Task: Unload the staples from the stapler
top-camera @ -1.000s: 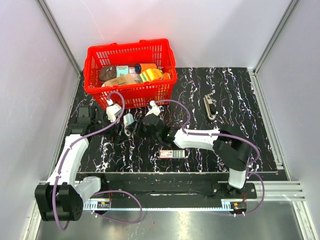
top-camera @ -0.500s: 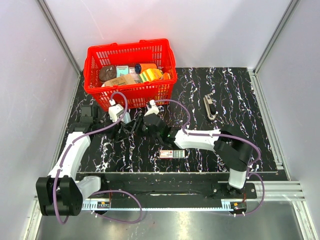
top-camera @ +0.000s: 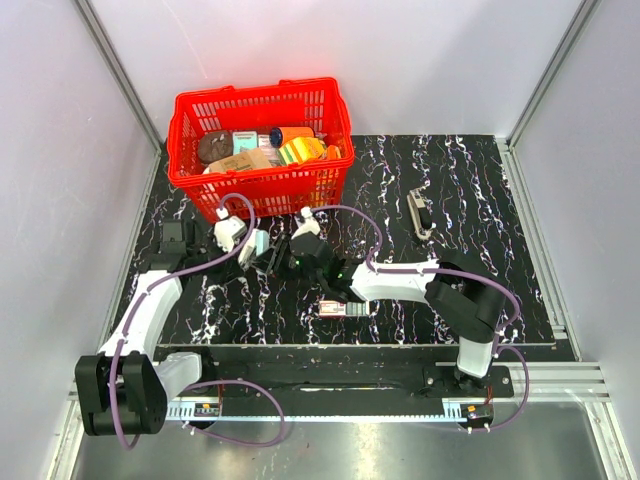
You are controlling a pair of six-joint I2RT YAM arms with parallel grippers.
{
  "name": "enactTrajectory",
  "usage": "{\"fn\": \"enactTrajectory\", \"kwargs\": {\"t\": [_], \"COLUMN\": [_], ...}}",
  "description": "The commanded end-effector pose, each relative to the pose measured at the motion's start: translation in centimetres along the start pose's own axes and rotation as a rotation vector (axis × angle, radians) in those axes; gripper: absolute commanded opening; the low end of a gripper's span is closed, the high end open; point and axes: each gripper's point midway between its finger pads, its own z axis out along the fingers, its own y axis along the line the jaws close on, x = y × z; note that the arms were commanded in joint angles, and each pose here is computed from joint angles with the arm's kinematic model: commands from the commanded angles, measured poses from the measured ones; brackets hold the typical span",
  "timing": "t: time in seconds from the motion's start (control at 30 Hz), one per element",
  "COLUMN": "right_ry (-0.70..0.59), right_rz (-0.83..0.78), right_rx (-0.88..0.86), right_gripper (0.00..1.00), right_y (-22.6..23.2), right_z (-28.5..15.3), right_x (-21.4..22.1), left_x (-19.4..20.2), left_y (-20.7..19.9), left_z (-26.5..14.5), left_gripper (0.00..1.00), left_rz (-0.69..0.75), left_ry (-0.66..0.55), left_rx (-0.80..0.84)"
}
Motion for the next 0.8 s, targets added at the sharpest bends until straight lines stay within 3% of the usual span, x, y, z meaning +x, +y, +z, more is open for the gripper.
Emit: {"fn": "enactTrajectory", "kwargs": {"t": [0.0, 0.27, 0.47, 0.77], "right_ry": [0.116, 0.338, 0.507, 0.479], "right_rz": [-0.095, -0.39, -0.552, -0.696], "right_rx": [-0.096, -0.019, 0.036, 0.081], "right_gripper": [0.0, 0.0, 0.0, 0.0], "right_y": [2.4, -2.4, -5.4, -7.0], "right_z": [-1.2, -4.2, -7.0, -7.1], "right_x": [2.4, 5.9, 7.6, 6.3], "left_x": [-1.8, 0.4, 0.2, -0.9], "left_y": [1.6, 6.0, 8.7, 8.0], "left_z": [-0.2, -0.6, -0.8, -0.1], "left_gripper": [0.0, 0.0, 0.0, 0.0], "left_rz": [0.178, 0.364, 0.482, 0.581], "left_ry": [-0.062, 0.027, 0.023, -0.007], "left_rx": [-0.079, -0.299, -0.441, -0.478]}}
